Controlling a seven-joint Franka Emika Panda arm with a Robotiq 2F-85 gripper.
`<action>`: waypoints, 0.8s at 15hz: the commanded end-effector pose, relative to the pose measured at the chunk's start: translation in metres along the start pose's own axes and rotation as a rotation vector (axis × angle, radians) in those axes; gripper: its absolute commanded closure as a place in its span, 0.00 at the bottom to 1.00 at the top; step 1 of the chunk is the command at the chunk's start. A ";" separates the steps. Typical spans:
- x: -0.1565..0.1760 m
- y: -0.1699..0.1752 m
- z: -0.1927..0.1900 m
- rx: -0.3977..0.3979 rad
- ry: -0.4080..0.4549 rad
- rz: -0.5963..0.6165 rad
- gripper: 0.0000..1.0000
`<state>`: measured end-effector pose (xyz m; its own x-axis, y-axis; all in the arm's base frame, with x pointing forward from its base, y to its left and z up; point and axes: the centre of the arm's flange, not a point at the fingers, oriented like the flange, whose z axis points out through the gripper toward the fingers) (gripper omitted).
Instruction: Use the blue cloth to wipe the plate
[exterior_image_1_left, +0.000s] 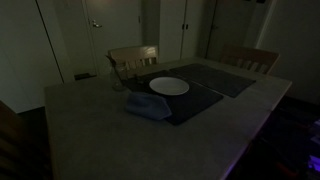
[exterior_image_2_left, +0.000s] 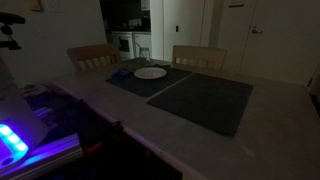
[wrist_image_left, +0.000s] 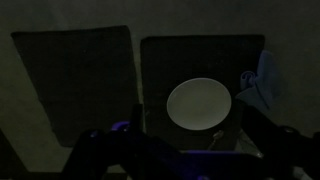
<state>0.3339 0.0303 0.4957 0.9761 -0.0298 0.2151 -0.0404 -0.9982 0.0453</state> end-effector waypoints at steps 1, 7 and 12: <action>0.050 -0.042 0.038 0.076 0.013 -0.129 0.00; 0.000 0.000 0.000 0.000 0.000 0.000 0.00; 0.000 0.000 0.000 0.000 0.000 0.000 0.00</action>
<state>0.3339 0.0303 0.4957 0.9761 -0.0298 0.2151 -0.0405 -0.9982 0.0453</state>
